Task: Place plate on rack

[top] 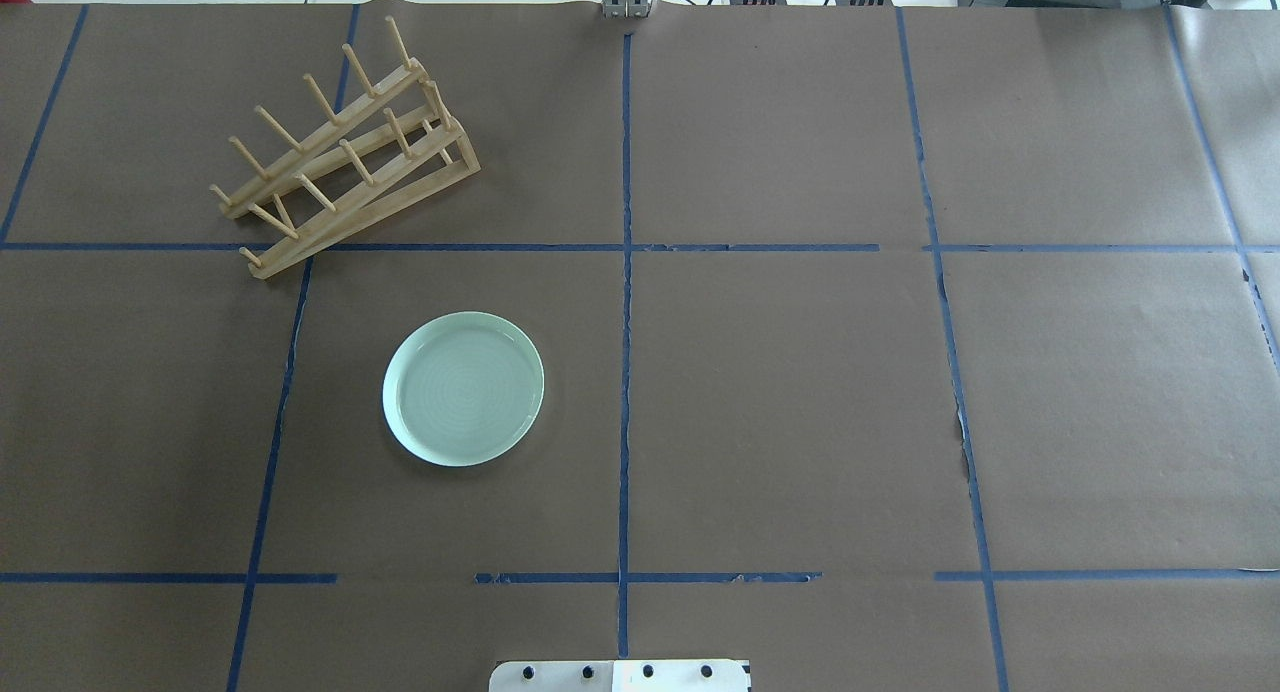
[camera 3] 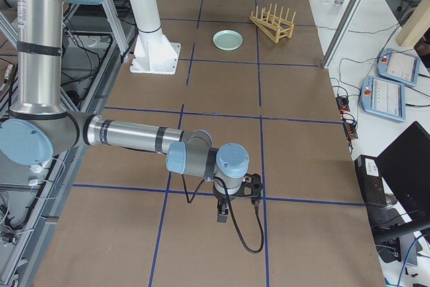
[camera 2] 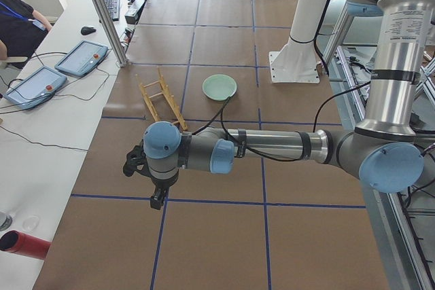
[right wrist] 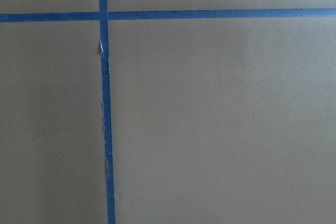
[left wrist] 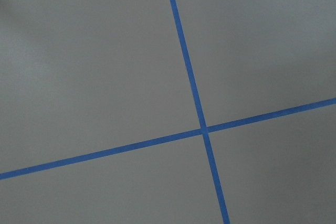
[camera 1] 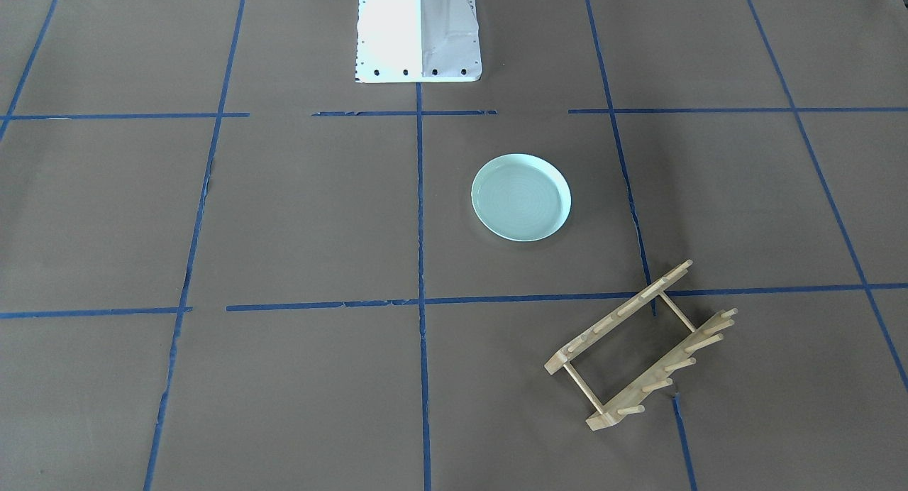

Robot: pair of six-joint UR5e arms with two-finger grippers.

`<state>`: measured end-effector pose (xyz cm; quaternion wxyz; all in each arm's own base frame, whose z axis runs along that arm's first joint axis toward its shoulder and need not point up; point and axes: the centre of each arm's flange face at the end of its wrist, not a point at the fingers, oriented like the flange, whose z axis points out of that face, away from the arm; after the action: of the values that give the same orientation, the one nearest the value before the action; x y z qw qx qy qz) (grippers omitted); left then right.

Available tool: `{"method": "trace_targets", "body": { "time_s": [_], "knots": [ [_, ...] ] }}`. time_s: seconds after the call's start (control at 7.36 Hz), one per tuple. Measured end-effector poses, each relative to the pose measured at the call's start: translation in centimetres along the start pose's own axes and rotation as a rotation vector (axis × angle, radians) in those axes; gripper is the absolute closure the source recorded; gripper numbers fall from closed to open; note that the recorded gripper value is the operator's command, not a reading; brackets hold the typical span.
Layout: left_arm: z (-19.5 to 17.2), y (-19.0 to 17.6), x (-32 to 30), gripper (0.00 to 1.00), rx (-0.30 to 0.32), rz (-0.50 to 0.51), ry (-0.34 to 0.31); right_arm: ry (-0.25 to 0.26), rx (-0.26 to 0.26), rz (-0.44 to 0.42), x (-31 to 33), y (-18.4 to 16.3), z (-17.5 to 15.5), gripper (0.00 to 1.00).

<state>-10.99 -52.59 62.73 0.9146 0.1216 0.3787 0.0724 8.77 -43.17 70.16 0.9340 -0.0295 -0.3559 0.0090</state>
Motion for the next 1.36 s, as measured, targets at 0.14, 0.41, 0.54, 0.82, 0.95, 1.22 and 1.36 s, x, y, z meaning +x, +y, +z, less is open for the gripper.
{"method": "trace_targets", "body": {
  "time_s": [0.14, 0.41, 0.54, 0.82, 0.95, 1.22, 1.36],
  "knots": [
    [0.0, -0.1, 0.0, 0.00, 0.001, 0.002, 0.002, 0.000, 0.000, 0.000, 0.0, 0.0, 0.0, 0.00],
    [0.0, -0.2, 0.1, 0.00, 0.024, 0.019, 0.007, 0.000, -0.001, 0.001, 0.0, 0.0, 0.0, 0.00],
    [-0.3, -0.3, 0.5, 0.00, 0.040, 0.019, 0.004, 0.000, -0.001, 0.001, 0.0, 0.0, 0.0, 0.00],
    [-0.8, -2.1, 4.4, 0.00, 0.060, 0.019, 0.004, 0.000, -0.002, 0.001, 0.0, 0.0, 0.1, 0.00],
    [-0.9, -3.4, 8.3, 0.00, 0.067, -0.007, 0.019, 0.000, -0.001, 0.001, 0.0, 0.0, 0.1, 0.00],
    [-0.6, -6.5, 18.7, 0.00, 0.076, -0.099, 0.058, 0.000, -0.001, 0.000, 0.0, 0.0, 0.0, 0.00],
    [0.0, -7.5, 24.1, 0.00, 0.075, -0.145, 0.069, 0.000, -0.001, 0.000, 0.0, 0.0, 0.0, 0.00]
  ]
}}
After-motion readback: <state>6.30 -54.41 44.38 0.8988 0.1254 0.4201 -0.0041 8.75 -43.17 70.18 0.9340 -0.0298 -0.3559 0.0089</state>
